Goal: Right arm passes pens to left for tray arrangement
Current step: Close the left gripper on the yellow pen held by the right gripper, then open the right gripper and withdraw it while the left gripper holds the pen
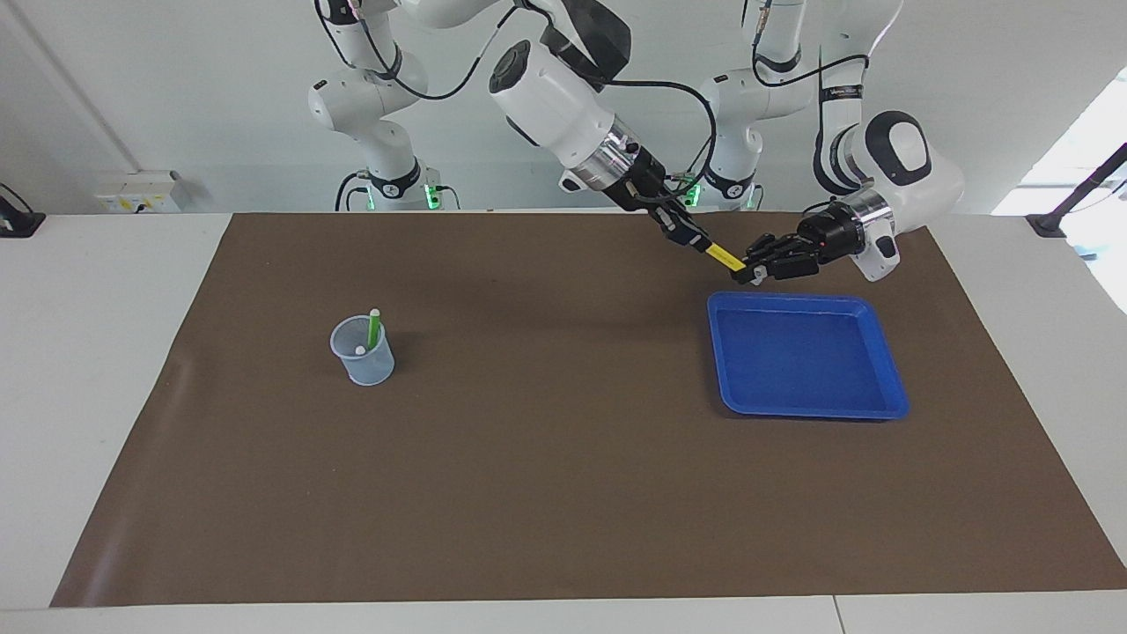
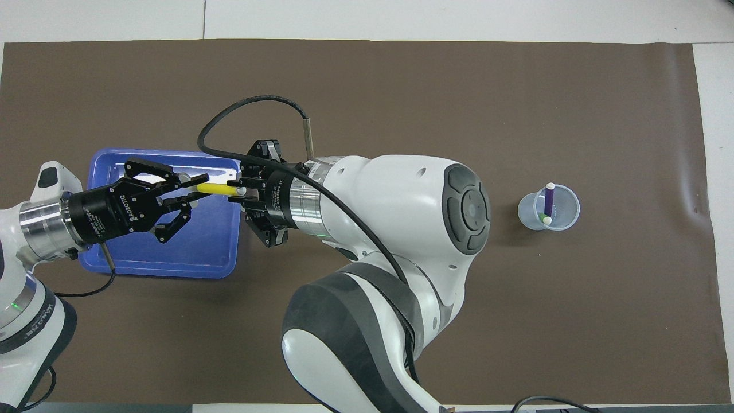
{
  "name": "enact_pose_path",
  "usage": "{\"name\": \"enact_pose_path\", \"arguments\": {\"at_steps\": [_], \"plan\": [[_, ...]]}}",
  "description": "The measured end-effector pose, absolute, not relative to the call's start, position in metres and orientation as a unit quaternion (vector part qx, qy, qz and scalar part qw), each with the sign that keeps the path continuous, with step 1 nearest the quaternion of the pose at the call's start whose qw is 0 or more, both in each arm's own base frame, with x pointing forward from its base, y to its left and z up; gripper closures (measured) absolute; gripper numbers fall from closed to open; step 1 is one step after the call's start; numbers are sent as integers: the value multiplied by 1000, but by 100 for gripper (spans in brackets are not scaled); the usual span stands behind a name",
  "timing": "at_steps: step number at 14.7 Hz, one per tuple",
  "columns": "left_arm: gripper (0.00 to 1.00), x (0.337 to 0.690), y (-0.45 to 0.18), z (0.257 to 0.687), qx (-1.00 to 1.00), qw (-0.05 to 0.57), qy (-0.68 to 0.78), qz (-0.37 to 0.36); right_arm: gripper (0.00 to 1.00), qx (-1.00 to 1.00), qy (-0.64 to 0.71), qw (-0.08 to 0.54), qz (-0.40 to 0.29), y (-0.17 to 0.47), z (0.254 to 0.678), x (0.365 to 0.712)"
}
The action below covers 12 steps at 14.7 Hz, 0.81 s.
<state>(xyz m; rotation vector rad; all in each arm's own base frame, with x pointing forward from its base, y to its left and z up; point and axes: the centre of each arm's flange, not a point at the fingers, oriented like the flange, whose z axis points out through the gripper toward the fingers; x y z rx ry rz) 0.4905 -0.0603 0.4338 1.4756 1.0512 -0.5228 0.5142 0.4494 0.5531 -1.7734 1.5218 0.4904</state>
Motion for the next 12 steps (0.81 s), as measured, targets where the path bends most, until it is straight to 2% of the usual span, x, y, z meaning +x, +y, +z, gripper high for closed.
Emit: {"name": "enact_pose_path", "arguments": {"at_steps": [2,3,7,10,12], "plan": [[83,491,-60,434,633,587,452,-225,83,-691,593,368,191,449,553,514],[83,491,-60,434,633,588,452,-224,77,-693,592,364,192,450,552,514],[83,491,-55,437,630,590,455,-220,33,-710,585,349,179,449,547,513],[83,491,-53,437,629,589,459,-217,1,-739,573,323,144,437,543,520],[83,494,-49,437,634,582,468,-200,0,-771,550,299,116,413,543,533]]}}
